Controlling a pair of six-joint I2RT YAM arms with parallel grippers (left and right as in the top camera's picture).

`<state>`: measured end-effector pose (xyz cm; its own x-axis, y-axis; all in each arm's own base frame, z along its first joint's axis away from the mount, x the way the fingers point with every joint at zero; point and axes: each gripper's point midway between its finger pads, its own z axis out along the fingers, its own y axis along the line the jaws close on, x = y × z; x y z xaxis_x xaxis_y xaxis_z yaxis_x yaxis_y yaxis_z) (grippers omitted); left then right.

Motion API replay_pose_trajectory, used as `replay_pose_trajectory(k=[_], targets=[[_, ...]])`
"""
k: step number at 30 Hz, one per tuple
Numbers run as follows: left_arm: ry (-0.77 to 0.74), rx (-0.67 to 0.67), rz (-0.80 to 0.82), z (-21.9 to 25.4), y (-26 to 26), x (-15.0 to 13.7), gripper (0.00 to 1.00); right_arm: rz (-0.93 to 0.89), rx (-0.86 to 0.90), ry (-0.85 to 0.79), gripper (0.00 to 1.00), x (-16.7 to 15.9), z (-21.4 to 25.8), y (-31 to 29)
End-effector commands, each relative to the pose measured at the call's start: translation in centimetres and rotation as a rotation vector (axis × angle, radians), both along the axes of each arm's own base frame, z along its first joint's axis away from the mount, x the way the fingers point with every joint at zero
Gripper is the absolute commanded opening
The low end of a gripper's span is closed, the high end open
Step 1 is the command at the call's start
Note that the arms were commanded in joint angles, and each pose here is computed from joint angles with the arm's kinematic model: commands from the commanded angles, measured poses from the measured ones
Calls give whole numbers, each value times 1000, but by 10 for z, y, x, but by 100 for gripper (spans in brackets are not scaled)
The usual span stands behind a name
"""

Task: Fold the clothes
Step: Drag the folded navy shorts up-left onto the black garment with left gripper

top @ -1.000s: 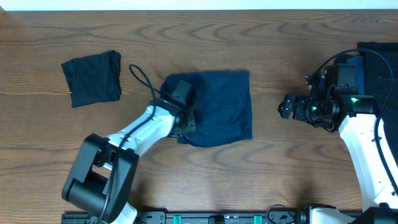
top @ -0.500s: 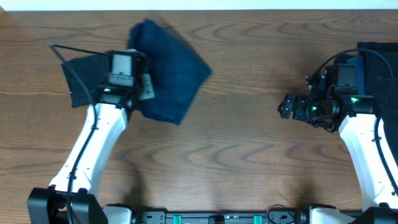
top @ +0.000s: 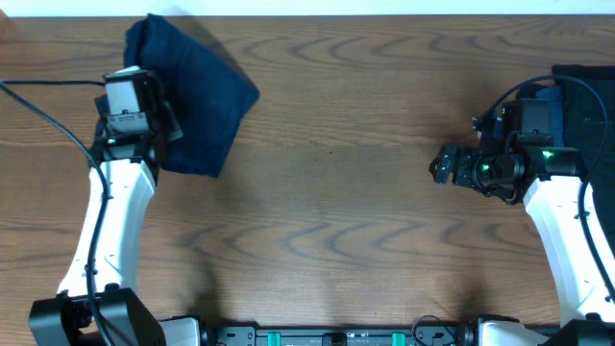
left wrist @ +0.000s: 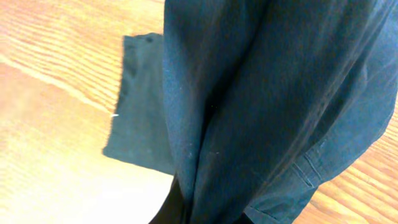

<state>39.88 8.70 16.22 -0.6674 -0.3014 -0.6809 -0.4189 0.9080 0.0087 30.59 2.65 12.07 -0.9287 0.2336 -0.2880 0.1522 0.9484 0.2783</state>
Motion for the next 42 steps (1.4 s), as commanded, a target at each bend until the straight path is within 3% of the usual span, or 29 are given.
replay_pose_trajectory(k=[1,9,20,29,30,33,34,36,42], targets=[[-35,27,42,15,19,1,6,-2,-7,-3,99,-1,1,-2],[-17,-23,130,-2,33,-2,6,-2,-7,-3,99,-1,1,-2],[-47,-191,424,-34,69,-8,6,-2,-7,-3,99,-1,1,-2],[-57,-158,421,-31,85,-9,7,-2,-7,-3,99,-1,1,-2],[-55,-156,420,-31,85,-9,15,-2,-7,-3,99,-1,1,-2],[-51,-151,421,-32,88,-10,59,-2,-7,-3,99,-1,1,-2],[-49,-143,413,-31,89,-10,65,-2,-7,-3,99,-1,1,-2],[-49,-112,382,-28,93,-9,71,-2,-7,-4,99,-1,1,-2],[-36,-71,333,-23,94,-10,76,-2,-7,-4,99,-1,1,-2]])
